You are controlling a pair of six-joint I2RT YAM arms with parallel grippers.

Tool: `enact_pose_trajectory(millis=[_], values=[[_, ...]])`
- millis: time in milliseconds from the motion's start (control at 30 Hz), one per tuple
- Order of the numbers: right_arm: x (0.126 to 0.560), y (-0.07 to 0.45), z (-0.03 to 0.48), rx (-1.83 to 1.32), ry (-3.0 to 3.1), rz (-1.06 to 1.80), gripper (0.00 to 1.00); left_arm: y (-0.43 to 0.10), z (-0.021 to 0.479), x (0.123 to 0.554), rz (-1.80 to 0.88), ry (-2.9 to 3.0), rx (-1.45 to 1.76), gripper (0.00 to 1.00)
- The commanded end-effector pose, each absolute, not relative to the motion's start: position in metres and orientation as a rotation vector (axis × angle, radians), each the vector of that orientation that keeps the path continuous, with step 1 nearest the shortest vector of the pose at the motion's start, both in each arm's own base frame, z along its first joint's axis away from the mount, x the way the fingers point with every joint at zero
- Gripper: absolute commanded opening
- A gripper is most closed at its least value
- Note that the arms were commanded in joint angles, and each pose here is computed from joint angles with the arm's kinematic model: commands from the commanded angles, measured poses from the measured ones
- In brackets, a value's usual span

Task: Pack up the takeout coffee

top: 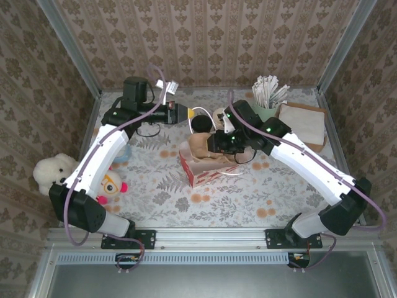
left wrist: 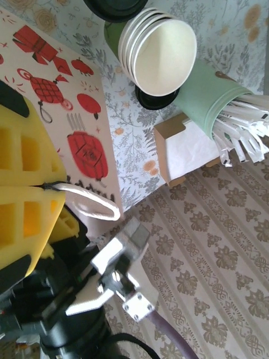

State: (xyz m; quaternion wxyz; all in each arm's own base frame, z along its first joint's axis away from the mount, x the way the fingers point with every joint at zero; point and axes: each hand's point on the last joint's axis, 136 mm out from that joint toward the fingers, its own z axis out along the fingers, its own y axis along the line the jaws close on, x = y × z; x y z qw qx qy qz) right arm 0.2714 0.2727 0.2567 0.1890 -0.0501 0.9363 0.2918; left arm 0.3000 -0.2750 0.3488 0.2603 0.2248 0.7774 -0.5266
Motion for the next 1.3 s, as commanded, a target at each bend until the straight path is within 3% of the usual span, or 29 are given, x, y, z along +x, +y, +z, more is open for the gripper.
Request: enact_pose_trajectory(millis=[0,333,700,933,1267], values=[[0.281,0.257,0.251,-0.17,2.639,0.601,0.24,-0.278,0.377,0.297,-1.474,1.999,0.677,0.0],[0.28,0.257,0.222,-0.335,2.702,0.329,0.24,-0.277,0.388,0.304,-1.559,1.992,0.655,0.0],[0.262,0.267,0.2,-0.533,2.743,0.305,0.24,-0.265,0.374,0.338,-1.566,2.125,0.243,0.0],[0.267,0.27,0.193,-0.476,2.762,0.289,0.25,-0.27,0.396,0.328,-1.669,1.978,0.262,0.0],[0.278,0.271,0.24,-0.497,2.512,0.363,0.25,-0.258,0.353,0.345,-1.543,2.1,0.102,0.0]])
